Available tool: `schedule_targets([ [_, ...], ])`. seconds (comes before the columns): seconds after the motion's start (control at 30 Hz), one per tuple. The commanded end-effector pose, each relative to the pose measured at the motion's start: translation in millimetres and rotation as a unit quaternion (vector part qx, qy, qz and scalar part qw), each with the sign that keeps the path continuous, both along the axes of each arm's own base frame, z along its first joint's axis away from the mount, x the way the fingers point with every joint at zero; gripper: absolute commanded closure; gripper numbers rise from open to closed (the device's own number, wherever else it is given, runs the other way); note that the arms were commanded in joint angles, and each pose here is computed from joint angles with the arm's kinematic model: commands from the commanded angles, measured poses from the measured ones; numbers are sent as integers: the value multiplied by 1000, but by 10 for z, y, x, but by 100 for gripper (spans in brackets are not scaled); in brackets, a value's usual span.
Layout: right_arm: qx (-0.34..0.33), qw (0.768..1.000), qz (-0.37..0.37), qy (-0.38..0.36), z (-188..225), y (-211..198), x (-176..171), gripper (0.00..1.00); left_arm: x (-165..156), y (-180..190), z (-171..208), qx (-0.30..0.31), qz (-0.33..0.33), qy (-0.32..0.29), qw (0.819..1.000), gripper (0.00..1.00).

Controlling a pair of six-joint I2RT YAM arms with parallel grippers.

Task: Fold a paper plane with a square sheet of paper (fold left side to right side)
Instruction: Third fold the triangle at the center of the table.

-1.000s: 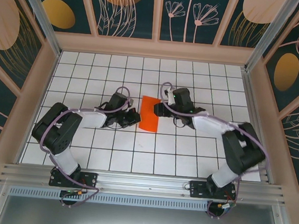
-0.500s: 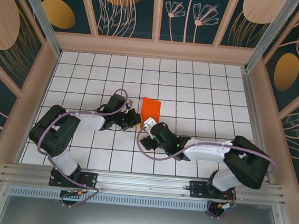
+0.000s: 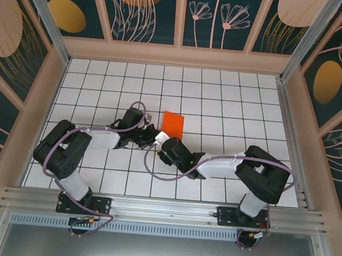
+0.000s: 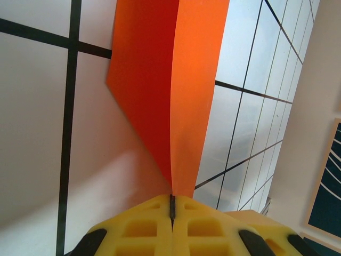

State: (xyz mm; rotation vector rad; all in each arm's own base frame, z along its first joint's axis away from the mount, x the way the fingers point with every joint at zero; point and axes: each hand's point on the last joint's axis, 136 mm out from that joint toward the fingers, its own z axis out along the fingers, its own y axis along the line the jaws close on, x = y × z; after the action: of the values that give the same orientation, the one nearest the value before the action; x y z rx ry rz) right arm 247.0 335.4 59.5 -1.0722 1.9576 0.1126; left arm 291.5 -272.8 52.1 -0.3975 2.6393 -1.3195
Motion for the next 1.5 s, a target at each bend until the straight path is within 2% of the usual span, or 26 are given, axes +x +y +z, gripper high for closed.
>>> schedule_targets([
  [0.0, 12, 1000, 6, -16, 114, 99, 34, 59, -37, -24, 46, -5, -7, 0, 1000, 91],
  [0.17, 10, 1000, 12, -13, 106, 78, 1, 83, -8, -12, 64, 1, -4, -8, 1000, 80],
  [0.27, 11, 1000, 19, -5, 103, 46, -41, 97, 66, 43, 139, 22, 6, -31, 999, 66],
  [0.3, 12, 1000, 22, 0, 97, 30, -58, 100, 98, 72, 174, 31, 10, -40, 999, 62],
  [0.43, 18, 999, 30, 32, 37, -45, -124, 100, 232, 266, 325, 51, 35, -70, 996, 48],
  [0.5, 23, 998, 31, 44, 23, -82, -143, 100, 313, 377, 392, 49, 49, -79, 994, 45],
  [0.6, 35, 997, 33, 61, 23, -109, -165, 100, 435, 432, 503, 47, 48, -100, 993, 46],
  [0.73, 53, 994, 37, 85, 14, -108, -181, 100, 621, 282, 592, 51, 1, -129, 990, 59],
  [0.87, 70, 992, 32, 105, -16, -133, -152, 100, 825, 81, 635, 107, -54, -169, 978, 67],
  [0.9, 73, 991, 30, 108, -18, -137, -144, 100, 870, 9, 545, 118, -70, -167, 976, 68],
  [1.03, 95, 988, 24, 122, 15, -140, -95, 100, 973, -209, 364, 98, -104, -157, 977, 73],
  [1.2, 116, 982, 19, 147, 5, -149, -67, 100, 1045, -422, 122, 97, -143, -145, 974, 75],
  [1.47, 148, 970, 5, 194, -35, -168, -27, 100, 1017, -439, -333, 115, -161, -105, 975, 77],
])
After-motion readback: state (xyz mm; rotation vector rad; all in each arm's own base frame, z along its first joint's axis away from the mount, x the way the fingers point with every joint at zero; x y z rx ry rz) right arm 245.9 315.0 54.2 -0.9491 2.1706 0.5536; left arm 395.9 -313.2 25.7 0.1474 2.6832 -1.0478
